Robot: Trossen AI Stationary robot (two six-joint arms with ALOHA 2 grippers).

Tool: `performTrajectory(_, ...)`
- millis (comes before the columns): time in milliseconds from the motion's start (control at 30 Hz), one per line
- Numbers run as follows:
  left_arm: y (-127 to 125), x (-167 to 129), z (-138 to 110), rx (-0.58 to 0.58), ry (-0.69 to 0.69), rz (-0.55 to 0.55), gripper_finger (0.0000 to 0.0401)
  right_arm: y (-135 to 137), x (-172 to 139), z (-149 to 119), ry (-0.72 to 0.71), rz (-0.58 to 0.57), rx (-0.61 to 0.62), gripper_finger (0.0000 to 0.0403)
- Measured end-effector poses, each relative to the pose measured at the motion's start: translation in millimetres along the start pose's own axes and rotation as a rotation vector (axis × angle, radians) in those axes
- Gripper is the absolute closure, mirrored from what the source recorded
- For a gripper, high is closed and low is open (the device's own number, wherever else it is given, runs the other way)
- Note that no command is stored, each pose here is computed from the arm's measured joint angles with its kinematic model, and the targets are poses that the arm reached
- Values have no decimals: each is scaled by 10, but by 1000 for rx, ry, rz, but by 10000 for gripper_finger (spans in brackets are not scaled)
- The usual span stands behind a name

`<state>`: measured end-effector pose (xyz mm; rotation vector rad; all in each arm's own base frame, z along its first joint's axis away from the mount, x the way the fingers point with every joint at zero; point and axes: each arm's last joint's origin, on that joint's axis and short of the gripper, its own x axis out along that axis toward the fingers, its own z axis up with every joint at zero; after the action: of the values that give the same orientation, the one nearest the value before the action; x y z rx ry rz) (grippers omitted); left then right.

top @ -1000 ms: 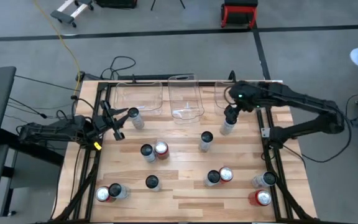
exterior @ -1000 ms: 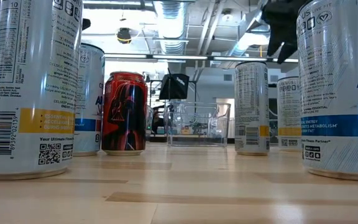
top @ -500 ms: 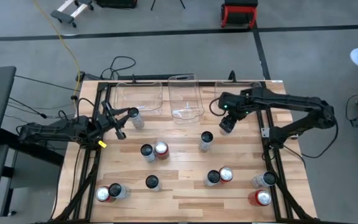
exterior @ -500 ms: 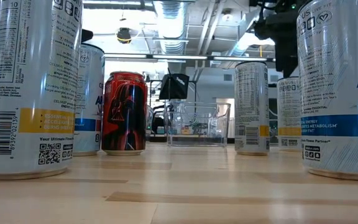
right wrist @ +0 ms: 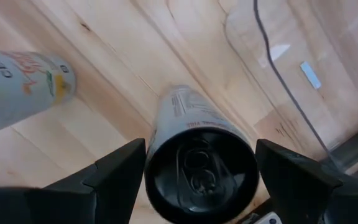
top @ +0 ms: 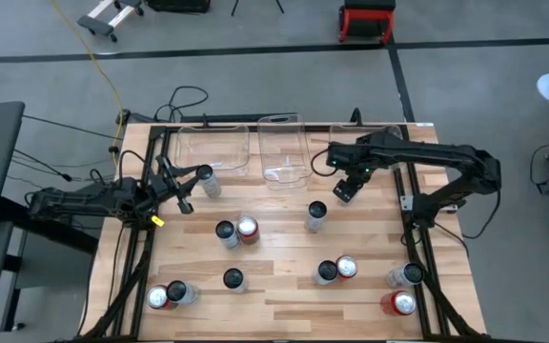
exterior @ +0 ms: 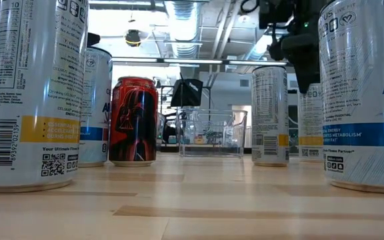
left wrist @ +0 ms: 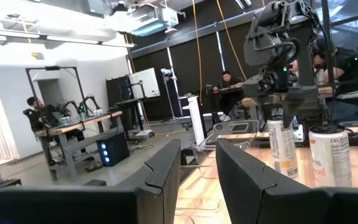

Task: Sort soda cans
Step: Put the white-yellow soda can into the right transparent bin

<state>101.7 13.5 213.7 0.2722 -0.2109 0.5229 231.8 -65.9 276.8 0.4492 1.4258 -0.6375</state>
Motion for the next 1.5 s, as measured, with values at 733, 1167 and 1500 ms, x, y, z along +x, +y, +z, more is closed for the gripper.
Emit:
performTrajectory(733, -7, 0, -21, 0, 20, -7, 302, -122, 33, -268, -22, 13, -7, 106)
performTrajectory(1167, 4, 0, 9, 3, -8, 4, 302, -334, -335, -188, -99, 33, 24, 112)
performTrajectory(1500, 4, 0, 9, 2, -8, 4, 302, -579, -956, -117, -251, 50, 57, 112)
